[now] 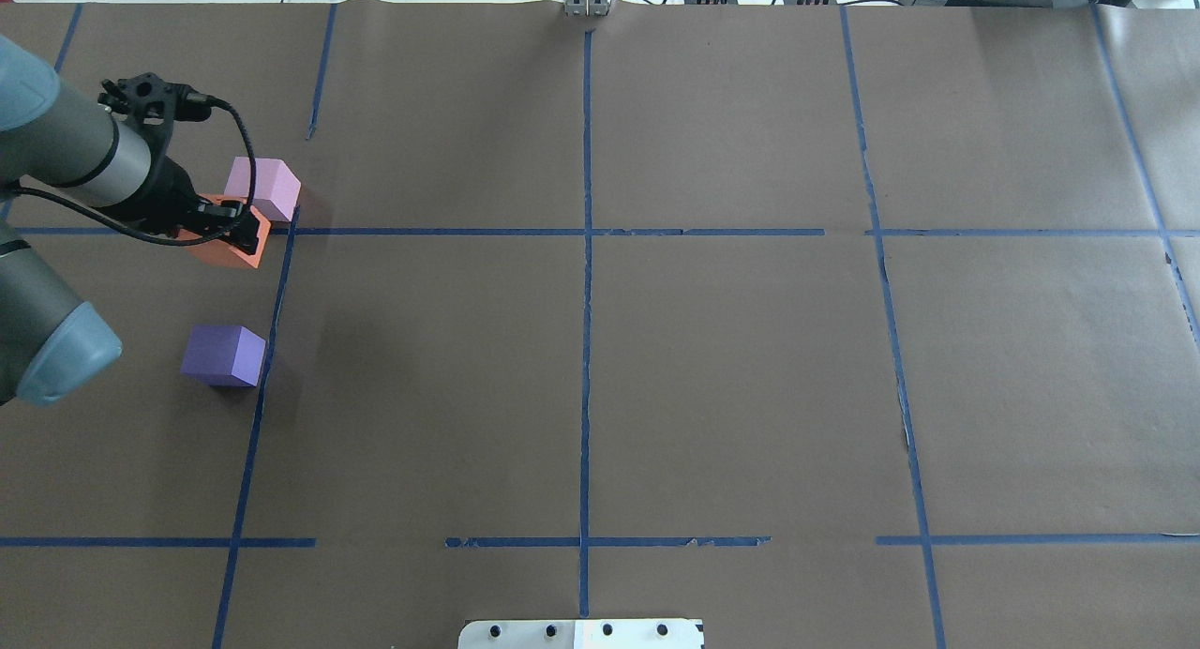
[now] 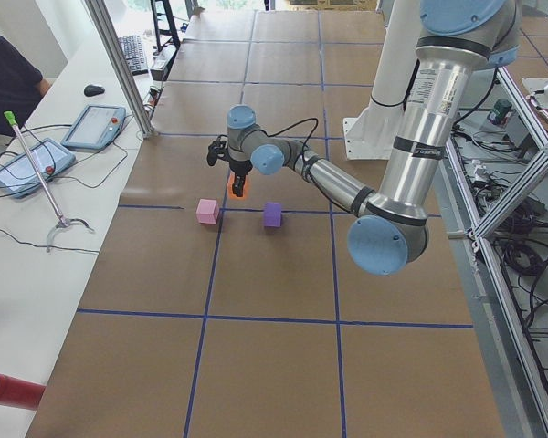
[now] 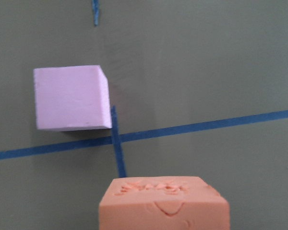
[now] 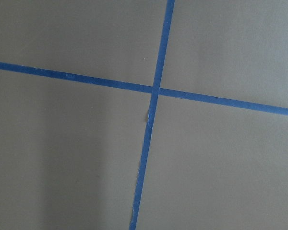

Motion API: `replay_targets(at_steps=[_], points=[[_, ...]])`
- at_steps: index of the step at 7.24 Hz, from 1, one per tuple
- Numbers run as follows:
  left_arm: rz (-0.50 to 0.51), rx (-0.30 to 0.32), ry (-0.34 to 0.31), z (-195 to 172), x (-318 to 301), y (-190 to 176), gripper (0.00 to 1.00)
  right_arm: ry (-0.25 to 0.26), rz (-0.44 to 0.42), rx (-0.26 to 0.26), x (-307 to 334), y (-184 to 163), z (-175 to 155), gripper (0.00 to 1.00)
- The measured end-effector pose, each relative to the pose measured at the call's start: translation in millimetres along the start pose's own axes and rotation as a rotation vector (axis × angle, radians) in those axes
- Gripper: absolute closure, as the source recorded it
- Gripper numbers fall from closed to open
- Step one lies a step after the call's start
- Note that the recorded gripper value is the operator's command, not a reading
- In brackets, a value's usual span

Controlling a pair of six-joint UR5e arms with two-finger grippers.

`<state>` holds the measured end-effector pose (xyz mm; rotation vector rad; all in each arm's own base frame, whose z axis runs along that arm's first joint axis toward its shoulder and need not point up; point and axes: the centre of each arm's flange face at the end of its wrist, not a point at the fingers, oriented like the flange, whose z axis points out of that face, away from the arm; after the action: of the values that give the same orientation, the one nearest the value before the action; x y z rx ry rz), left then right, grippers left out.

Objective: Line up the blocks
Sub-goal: 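Carry the orange cube toward the gap between pink and purple cubes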

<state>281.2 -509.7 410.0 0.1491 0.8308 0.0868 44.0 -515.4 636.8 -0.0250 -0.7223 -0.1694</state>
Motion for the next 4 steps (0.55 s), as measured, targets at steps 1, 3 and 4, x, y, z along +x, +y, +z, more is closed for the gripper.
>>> replay_targets(at_steps=[1,3,4], points=[[0.017,-0.030,0.002,4,-17,8,0.75,0.000,0.000,0.000,0,0,0,0.00],[0.036,-0.062,0.007,19,-27,9,0.75,0.000,0.000,0.000,0,0,0,0.00],[0.040,-0.067,0.007,26,-27,4,0.75,0.000,0.000,0.000,0,0,0,0.00]])
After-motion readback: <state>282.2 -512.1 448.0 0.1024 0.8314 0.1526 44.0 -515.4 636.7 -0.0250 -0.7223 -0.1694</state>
